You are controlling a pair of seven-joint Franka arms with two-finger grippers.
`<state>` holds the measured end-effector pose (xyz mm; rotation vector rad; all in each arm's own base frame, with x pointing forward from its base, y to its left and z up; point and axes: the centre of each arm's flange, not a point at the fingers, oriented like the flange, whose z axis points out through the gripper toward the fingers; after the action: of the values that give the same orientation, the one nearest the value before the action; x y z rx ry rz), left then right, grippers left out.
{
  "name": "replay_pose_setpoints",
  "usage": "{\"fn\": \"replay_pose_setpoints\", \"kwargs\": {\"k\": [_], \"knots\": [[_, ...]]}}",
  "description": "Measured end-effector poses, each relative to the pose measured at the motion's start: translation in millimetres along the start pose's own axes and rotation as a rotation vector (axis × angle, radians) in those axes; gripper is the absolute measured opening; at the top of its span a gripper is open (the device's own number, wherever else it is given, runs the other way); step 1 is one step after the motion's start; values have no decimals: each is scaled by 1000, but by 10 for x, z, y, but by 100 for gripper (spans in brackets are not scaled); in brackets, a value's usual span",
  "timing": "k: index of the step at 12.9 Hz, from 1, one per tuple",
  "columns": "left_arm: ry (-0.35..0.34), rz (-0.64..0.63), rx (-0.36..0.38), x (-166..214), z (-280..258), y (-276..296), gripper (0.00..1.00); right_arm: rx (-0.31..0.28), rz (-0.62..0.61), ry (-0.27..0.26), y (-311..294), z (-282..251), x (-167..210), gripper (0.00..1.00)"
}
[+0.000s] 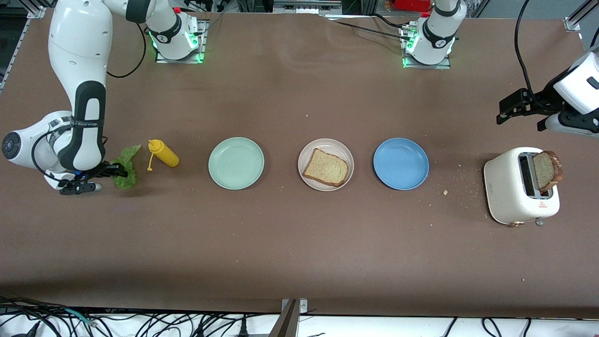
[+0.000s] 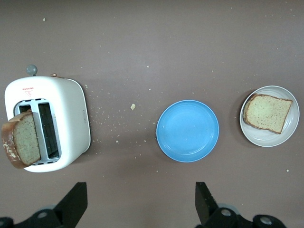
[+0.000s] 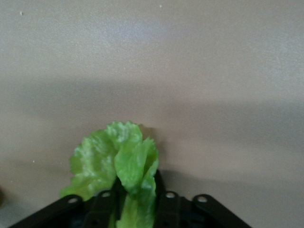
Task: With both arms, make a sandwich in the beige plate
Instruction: 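Grasp the lettuce leaf with the right gripper and lift it, then carry the lettuce to the beige plate and lower it onto the bread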
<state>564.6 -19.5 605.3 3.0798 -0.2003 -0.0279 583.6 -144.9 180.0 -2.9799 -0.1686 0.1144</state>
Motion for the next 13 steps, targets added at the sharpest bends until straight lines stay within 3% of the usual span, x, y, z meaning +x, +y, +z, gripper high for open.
{"fn": "replay_pose_setpoints", "kwargs": {"k": [2,5,9,13], "knots": [[0,1,0,2,3,3,100,-27,-16,-9,42,-94,17,12],[0,1,0,2,0,3,100,-40,-57,-55,155,-610,130,9],[0,1,0,4,0,4,100,40,-24,-104,-31,-1643,348,8],[0,1,0,4,1,7,100,131,185,-145,-1050,-2378,750,8]]}}
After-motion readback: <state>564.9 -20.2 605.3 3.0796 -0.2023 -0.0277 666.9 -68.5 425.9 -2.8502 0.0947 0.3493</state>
